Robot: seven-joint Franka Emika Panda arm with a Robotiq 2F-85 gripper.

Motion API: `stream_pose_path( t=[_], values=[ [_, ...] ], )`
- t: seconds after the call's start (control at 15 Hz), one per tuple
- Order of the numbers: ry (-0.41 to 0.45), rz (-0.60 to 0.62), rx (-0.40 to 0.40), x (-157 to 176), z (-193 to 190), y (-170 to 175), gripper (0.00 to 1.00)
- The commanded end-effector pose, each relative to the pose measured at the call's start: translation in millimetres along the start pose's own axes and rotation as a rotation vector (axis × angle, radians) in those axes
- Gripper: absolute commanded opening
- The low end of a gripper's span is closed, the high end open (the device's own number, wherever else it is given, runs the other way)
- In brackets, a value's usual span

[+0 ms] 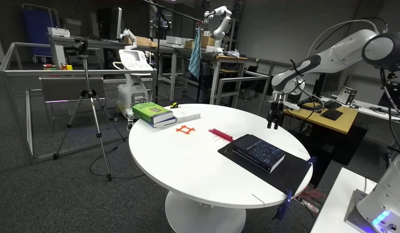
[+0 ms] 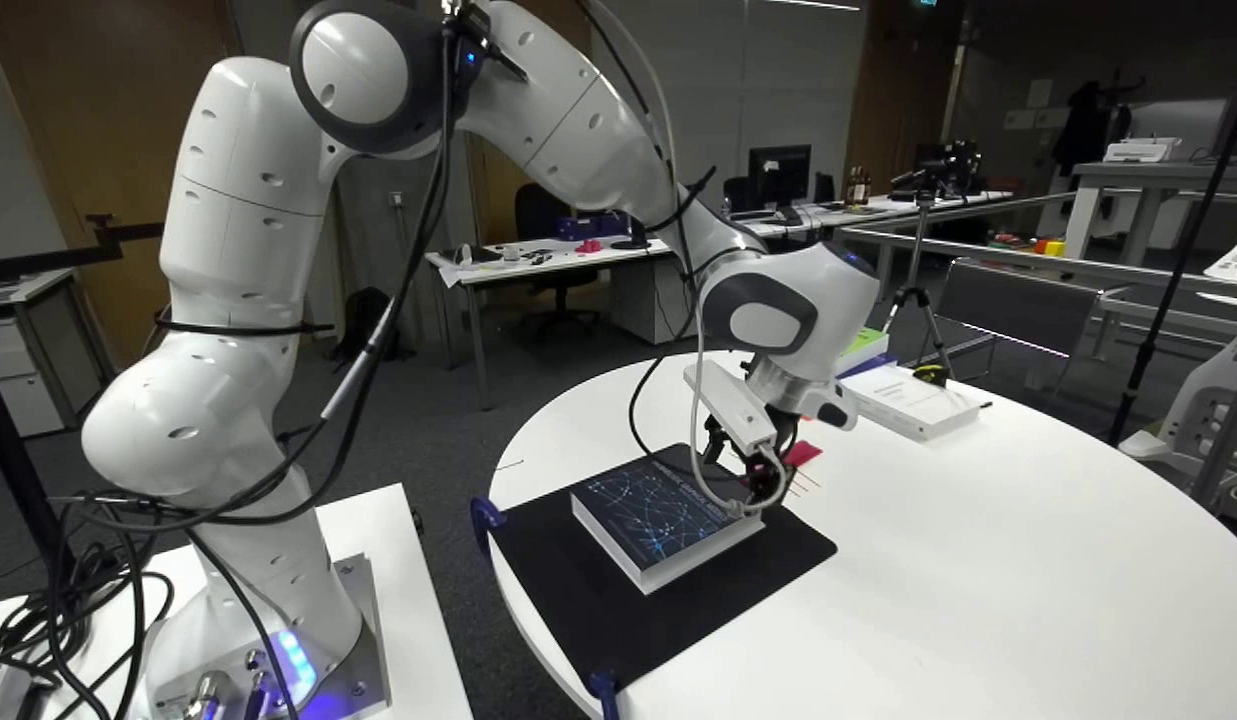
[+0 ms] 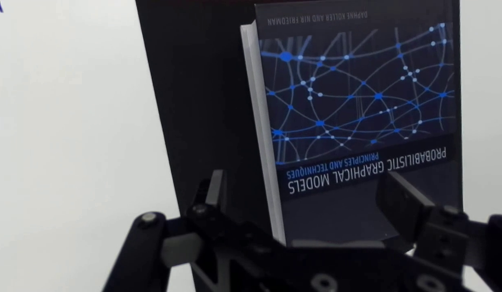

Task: Flip open the cover of the book

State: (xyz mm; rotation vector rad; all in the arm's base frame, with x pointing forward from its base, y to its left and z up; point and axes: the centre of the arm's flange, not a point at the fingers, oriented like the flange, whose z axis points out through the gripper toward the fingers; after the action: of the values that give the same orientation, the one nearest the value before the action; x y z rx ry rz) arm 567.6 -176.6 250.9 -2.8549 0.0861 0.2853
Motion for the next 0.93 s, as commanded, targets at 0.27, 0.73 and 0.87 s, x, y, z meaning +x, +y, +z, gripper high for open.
stream_pose_path(
  t=[0.27, 0.73, 0.87],
  values=[
    [-0.107, 0.012, 0.129, 39.3, -9.2, 17.8, 1.00],
    [-0.014, -0.017, 0.145, 31.6, 1.1, 13.3, 1.00],
    [0.046, -0.035, 0.186, 35.7, 1.7, 9.9, 1.00]
  ],
)
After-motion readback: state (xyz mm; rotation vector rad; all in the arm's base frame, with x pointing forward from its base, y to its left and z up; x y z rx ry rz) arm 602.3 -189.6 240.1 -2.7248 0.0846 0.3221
